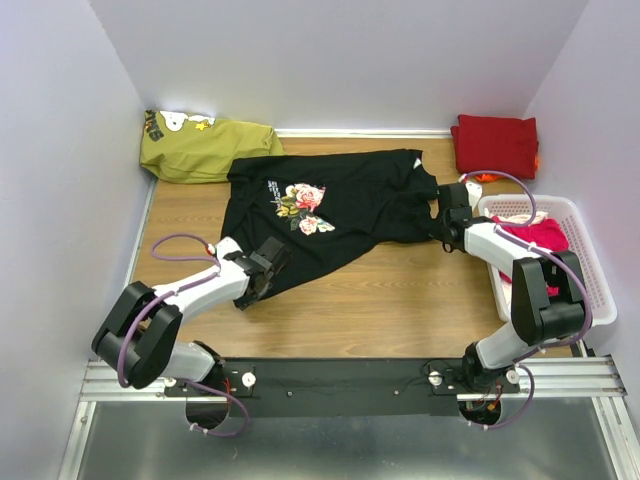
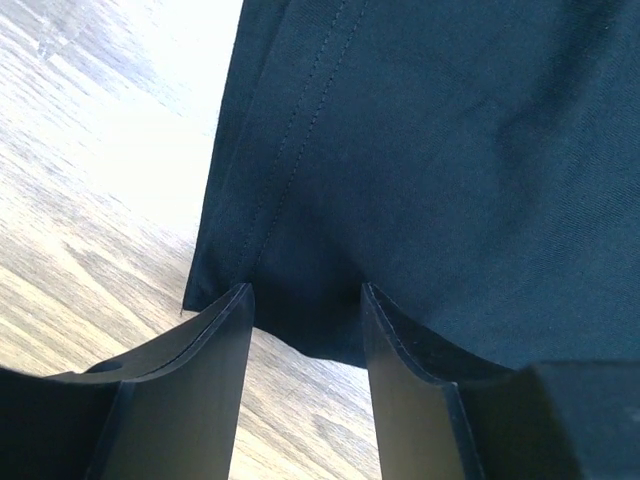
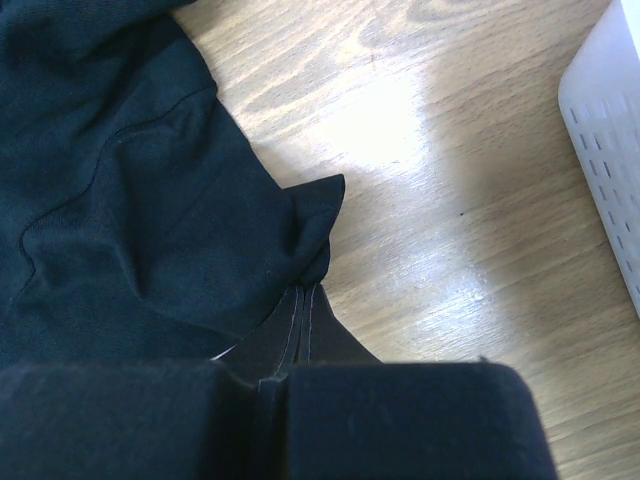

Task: Fold and stack the t-shirts
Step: Flatten out the tshirt

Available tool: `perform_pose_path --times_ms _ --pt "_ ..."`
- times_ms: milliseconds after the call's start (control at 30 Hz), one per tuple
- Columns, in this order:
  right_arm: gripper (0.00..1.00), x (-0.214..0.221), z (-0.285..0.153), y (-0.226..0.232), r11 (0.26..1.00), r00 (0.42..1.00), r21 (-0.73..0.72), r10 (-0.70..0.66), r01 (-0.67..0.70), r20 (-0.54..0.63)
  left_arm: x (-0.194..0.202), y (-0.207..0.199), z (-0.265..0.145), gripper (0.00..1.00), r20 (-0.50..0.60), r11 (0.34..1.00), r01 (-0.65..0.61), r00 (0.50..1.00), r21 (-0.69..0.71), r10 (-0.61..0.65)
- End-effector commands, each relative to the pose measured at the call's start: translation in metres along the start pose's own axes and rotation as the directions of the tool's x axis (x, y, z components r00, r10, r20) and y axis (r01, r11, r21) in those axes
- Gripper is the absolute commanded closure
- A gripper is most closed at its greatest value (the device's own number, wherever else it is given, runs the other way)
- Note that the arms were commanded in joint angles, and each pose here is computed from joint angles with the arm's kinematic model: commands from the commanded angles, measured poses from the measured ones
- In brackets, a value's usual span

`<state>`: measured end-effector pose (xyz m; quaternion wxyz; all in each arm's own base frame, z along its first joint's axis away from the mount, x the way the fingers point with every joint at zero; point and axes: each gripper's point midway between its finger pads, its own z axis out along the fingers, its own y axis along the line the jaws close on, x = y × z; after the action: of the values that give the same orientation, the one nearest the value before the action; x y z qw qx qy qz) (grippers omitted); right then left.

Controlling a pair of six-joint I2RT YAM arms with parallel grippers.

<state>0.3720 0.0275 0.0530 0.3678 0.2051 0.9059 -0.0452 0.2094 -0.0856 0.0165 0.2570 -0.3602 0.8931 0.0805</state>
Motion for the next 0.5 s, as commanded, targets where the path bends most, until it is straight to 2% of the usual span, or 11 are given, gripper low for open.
perform_pose_path --times_ms 0,100,133,167,467 --pt "0.99 -0.007 -0.005 -0.010 0.999 1.000 0.032 0.007 -0.008 0.031 0.019 -0.003 0.006 0.48 -0.086 0.999 0.013 0.996 0.029 -0.011" --pt "0.99 -0.006 -0.005 -0.010 0.999 1.000 0.031 0.005 -0.006 0.029 0.017 -0.005 0.005 0.69 -0.083 0.999 0.021 0.996 0.043 -0.018" --pt "0.99 -0.007 -0.006 -0.010 0.999 0.999 0.031 0.006 -0.007 0.032 0.017 -0.007 0.005 0.89 -0.084 0.998 0.024 0.996 0.051 -0.020" --pt "0.99 -0.006 -0.006 -0.010 0.999 1.000 0.031 0.006 -0.007 0.031 0.017 -0.008 0.003 0.98 -0.084 0.998 0.028 0.996 0.058 -0.023" --pt "0.99 -0.010 -0.011 -0.014 0.999 0.999 0.041 0.012 -0.014 0.049 0.001 -0.020 -0.009 1.00 -0.038 0.993 0.034 0.999 0.114 -0.030"
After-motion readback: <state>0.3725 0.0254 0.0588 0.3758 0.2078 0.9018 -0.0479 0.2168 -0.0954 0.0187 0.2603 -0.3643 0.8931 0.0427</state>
